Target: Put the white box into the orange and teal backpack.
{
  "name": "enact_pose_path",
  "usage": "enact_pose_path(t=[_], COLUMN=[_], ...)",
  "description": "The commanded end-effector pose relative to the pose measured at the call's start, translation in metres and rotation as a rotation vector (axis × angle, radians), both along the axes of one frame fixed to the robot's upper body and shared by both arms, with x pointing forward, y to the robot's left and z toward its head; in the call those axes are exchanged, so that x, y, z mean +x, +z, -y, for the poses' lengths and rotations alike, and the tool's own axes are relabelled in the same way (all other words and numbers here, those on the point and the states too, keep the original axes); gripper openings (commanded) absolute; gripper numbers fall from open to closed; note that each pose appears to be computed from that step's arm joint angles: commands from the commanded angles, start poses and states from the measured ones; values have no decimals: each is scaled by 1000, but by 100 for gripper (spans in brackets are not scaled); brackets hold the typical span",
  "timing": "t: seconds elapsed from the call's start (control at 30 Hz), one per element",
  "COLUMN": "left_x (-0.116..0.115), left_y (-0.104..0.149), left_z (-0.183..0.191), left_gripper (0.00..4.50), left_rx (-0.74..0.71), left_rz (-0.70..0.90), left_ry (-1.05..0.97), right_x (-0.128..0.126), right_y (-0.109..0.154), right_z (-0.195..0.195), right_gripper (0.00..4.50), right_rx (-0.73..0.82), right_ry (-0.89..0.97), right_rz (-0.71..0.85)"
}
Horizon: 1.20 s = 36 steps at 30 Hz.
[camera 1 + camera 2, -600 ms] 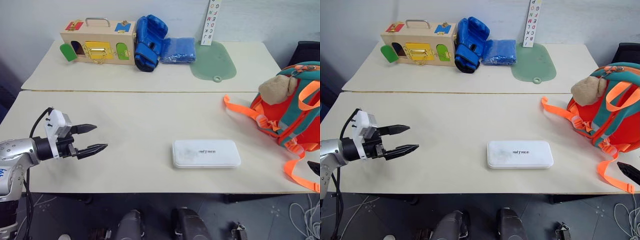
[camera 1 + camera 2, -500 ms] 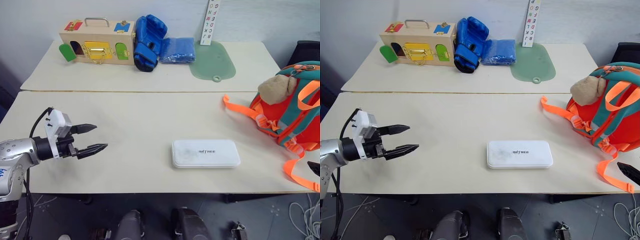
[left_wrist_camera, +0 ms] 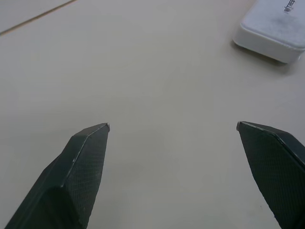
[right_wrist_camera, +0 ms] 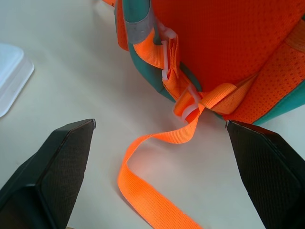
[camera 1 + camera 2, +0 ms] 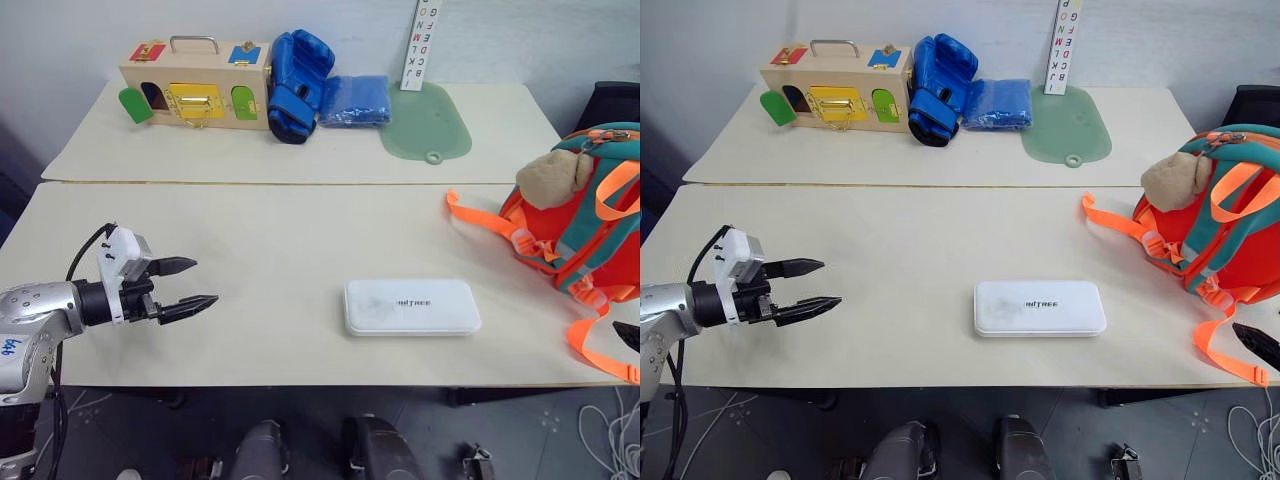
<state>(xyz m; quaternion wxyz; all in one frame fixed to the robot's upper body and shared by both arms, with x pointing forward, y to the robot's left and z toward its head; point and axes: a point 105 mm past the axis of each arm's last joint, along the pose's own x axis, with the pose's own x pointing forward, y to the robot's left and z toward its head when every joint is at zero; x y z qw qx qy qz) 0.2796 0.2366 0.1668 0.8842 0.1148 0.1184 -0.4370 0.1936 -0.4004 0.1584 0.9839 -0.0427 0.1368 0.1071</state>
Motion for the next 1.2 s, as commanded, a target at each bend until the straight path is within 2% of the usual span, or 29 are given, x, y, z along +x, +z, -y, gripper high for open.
enact_pose_path(t=[0.03,0.1,0.27,0.43,0.5,0.67,0.8,1.03,1.2], left_x=[-1,-5,-6,-8,-6,6,20,33,35], left_y=[12,12,15,4,-3,-30,-43,-46,-50], left_z=[17,27,46,77,88,130,149,169,179], left_gripper=[412,364,209,50,4,4,4,4,4], left_rx=[-26,-40,-83,-108,-105,-38,10,-5,-1], left_rz=[22,17,3,-50,-67,-109,-101,-82,-85], left_ry=[-74,-128,-196,-290,-314,-391,-392,-411,-428], right_x=[9,14,31,48,54,80,94,100,100], right_y=[10,12,14,0,-5,-11,-17,-34,-33], right_z=[-17,-26,-50,-84,-95,-115,-119,-127,-154], right_gripper=[410,357,185,12,0,0,0,0,0], right_rx=[-27,-31,-48,-85,-113,-192,-225,-316,-266], right_ry=[109,160,285,465,520,570,560,613,687], right_rz=[13,5,-15,-80,-99,-112,-123,-173,-142])
